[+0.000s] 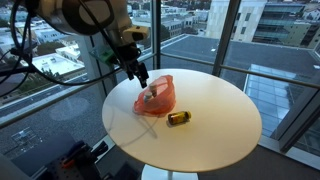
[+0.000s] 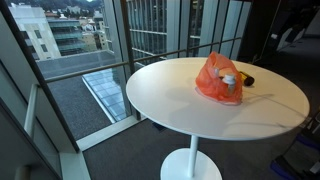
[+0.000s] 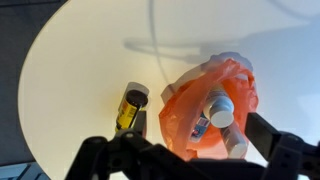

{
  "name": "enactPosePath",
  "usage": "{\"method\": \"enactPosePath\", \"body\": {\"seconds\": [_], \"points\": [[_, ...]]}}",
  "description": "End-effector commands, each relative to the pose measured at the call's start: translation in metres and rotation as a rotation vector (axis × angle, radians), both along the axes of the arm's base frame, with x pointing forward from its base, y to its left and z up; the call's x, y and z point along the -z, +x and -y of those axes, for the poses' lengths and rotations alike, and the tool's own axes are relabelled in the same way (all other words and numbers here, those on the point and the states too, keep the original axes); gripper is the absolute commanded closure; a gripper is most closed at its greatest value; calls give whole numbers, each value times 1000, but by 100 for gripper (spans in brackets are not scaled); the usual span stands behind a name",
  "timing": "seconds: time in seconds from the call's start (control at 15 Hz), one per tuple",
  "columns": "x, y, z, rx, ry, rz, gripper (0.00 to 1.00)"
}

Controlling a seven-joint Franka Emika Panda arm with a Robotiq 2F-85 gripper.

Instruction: Pick up the white medicine bottle and put it on the table

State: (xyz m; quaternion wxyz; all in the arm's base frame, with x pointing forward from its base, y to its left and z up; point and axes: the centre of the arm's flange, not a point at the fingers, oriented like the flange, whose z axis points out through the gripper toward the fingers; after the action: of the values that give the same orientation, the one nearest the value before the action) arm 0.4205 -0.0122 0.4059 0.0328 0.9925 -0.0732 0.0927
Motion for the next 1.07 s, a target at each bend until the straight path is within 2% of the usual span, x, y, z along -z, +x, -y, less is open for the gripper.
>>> {"method": "enactPosePath", "body": {"seconds": [0.0, 0.27, 0.4, 0.47, 0.73, 1.0], "points": [[23, 30, -6, -82, 35, -22, 0], [52, 56, -12, -161, 33, -43, 0], [62, 65, -14, -157, 25, -64, 0], [59, 43, -16, -138, 20, -57, 0], [68, 55, -17, -138, 22, -74, 0], [75, 71, -18, -132, 7, -46, 0]]}}
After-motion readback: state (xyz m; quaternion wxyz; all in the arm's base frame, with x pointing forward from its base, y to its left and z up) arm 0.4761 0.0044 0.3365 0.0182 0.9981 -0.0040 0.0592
